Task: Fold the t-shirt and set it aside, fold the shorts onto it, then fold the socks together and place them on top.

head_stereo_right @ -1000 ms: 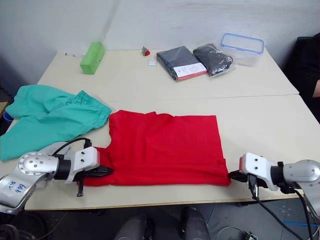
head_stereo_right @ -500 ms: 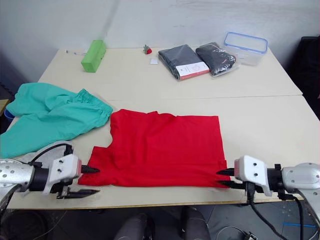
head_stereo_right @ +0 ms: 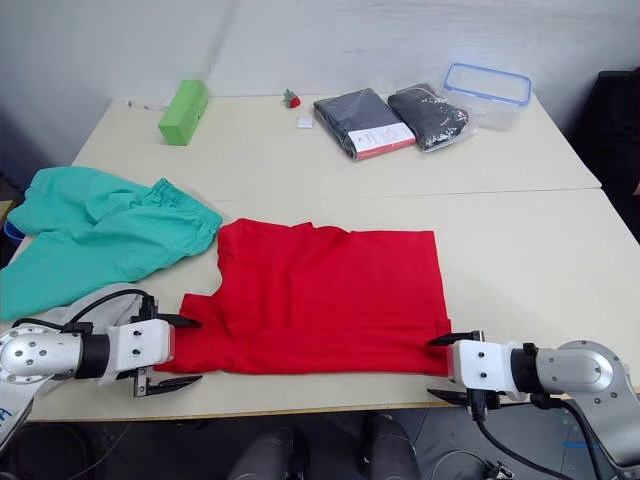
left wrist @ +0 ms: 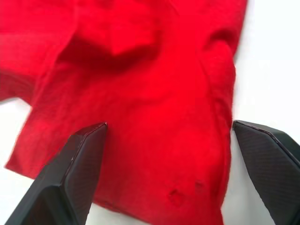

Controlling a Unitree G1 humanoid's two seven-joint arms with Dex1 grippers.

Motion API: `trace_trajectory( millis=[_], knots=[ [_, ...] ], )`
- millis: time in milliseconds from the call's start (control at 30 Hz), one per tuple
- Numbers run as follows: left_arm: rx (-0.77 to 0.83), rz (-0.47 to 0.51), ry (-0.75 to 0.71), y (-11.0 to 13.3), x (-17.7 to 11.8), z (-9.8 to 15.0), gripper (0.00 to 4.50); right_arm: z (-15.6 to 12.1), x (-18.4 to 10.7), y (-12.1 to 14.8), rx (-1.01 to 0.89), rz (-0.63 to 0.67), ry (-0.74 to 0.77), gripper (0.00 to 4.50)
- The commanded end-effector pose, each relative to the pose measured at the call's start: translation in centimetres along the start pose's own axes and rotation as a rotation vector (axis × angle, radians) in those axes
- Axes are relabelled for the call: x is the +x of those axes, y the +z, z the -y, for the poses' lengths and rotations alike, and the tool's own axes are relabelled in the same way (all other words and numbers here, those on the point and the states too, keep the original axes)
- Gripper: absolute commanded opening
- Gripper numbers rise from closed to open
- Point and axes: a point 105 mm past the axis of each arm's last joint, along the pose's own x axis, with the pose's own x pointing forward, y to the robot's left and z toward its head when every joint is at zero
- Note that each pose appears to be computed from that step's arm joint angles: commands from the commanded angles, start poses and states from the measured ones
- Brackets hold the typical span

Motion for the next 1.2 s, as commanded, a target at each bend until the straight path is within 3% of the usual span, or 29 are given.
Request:
trace_trajectory(
  millis=[33,133,300,533,767,1200],
  knots=[
    [0.006,-0.004,-0.041,-0.2,0.4,0.7,4.50,0.4,0.0,-0.1,-0.017,-0.006,-0.018,2.72],
    [-0.010,-0.003,-0.067,-0.3,1.0,1.4,3.88,0.5,0.1,-0.4,-0.024,-0.017,-0.016,1.67],
    [-0.011,-0.022,-0.070,-0.6,1.3,1.6,2.25,0.7,0.1,-0.7,-0.027,-0.033,-0.019,0.00],
    [-0.031,-0.024,-0.090,-0.8,1.4,1.9,0.02,0.6,0.1,-0.6,-0.032,-0.024,-0.014,0.00],
    [-0.095,0.001,-0.144,-0.6,0.9,2.7,0.02,0.2,-0.1,-0.4,-0.034,-0.001,0.024,0.00],
    [-0.171,-0.009,-0.318,-0.1,-0.1,7.8,0.02,-2.7,-2.1,-1.4,-0.009,-0.018,0.186,0.00]
  ],
)
